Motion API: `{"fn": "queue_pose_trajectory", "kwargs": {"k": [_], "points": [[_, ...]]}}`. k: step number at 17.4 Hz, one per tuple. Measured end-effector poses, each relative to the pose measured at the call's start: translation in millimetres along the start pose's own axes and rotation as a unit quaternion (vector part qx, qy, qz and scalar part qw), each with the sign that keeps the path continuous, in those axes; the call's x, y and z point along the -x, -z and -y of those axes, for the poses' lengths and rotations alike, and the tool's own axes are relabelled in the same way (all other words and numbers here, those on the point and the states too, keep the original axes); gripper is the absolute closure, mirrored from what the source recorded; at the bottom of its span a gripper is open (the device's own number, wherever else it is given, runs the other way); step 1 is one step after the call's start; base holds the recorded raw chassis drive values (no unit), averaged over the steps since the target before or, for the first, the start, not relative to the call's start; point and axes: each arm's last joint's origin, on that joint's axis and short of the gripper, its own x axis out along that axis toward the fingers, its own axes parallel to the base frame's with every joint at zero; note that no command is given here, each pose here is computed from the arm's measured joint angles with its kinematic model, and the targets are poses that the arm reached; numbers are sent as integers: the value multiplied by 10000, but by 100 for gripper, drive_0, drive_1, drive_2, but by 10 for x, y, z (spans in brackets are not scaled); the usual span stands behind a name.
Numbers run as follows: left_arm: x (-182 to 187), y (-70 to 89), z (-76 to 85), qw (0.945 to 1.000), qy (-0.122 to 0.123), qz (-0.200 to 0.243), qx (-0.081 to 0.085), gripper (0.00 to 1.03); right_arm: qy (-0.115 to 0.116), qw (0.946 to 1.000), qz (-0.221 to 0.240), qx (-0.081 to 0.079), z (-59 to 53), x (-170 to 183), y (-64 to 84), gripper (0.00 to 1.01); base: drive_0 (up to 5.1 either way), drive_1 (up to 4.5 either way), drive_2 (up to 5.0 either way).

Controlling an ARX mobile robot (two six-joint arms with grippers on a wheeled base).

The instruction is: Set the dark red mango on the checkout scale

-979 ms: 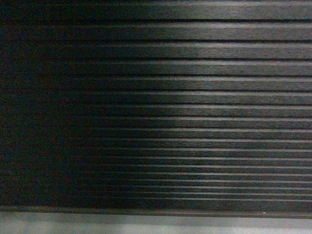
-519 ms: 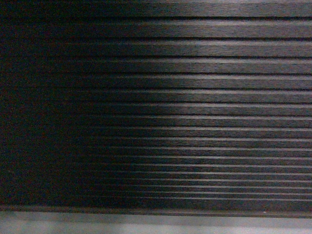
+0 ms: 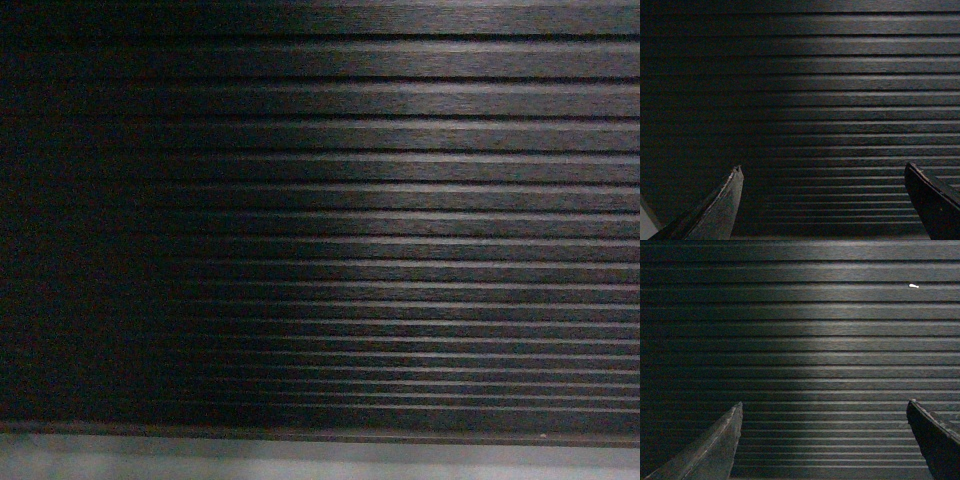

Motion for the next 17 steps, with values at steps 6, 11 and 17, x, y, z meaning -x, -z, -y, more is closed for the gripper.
{"fn": "queue_pose_trajectory", "kwargs": {"k": [6, 11, 17], "points": [[0, 0, 0, 10000, 0, 0, 0, 5, 0, 10000, 0, 0, 0, 0, 0, 3, 0, 0, 0], [0, 0, 0, 10000, 0, 0, 0, 5, 0, 10000, 0, 0, 0, 0, 0, 3, 0, 0, 0], [0, 0, 0, 10000, 0, 0, 0, 5, 0, 10000, 0, 0, 0, 0, 0, 3, 0, 0, 0]]}}
